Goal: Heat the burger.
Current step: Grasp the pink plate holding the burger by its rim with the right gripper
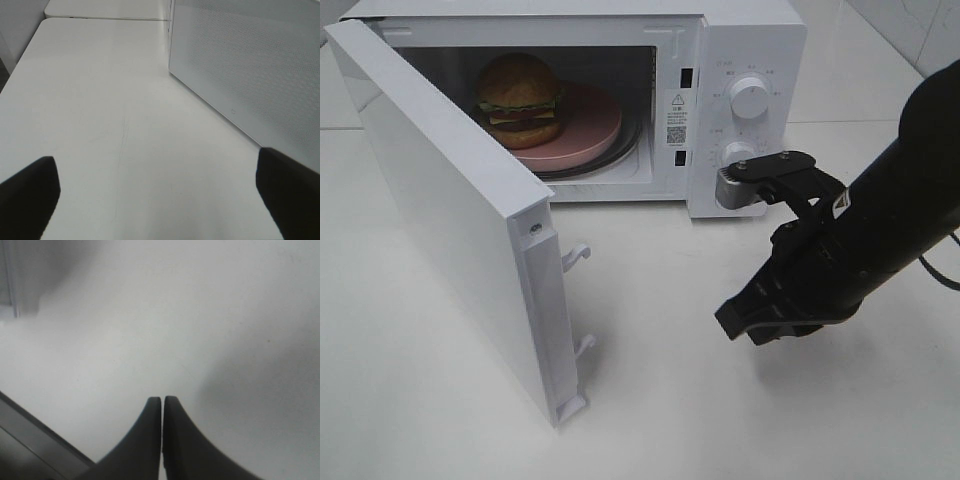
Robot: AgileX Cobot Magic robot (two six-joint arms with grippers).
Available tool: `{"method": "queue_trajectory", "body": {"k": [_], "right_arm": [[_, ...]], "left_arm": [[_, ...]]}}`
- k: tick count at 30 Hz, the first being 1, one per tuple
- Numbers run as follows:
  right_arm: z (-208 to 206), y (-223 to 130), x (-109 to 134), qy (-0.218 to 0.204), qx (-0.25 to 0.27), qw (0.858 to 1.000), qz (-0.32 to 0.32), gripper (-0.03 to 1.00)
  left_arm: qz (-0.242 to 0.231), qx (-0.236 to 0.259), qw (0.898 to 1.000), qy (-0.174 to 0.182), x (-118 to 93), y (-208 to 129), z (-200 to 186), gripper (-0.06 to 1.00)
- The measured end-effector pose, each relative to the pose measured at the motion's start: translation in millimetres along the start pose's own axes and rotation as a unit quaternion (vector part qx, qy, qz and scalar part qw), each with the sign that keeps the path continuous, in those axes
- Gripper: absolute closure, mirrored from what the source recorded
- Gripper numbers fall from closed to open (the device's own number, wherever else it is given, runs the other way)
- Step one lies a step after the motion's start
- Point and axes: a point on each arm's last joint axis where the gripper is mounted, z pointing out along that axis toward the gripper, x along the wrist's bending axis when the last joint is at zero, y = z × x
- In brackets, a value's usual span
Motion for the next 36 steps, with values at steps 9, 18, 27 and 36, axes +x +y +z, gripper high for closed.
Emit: {"method": "queue_trajectory", "body": {"k": [9, 18, 27, 36], "right_arm": [[-6.9, -3.3, -0.9, 0.003, 0.055, 0.964, -0.262, 0.92], [-7.1, -4.4, -1.2, 0.017, 0.059, 0.877, -0.477, 0.90], [-18.0, 12.7, -1.6, -0.004, 0.042, 0.796, -0.604, 0.90], [-31.3, 30.7, -3.0, -0.062, 0.051, 0.745, -0.662, 0.88]], "left_arm": [[0.000, 0.000, 1.000, 0.000, 0.0, 0.0, 0.0, -0.04], [0.000, 0.000, 1.000, 0.000, 0.0, 0.0, 0.0, -0.04], [0.000, 0.000, 1.000, 0.000, 0.0, 0.0, 0.0, -0.04], [0.000, 0.000, 1.000, 0.000, 0.0, 0.0, 0.0, -0.04]]}}
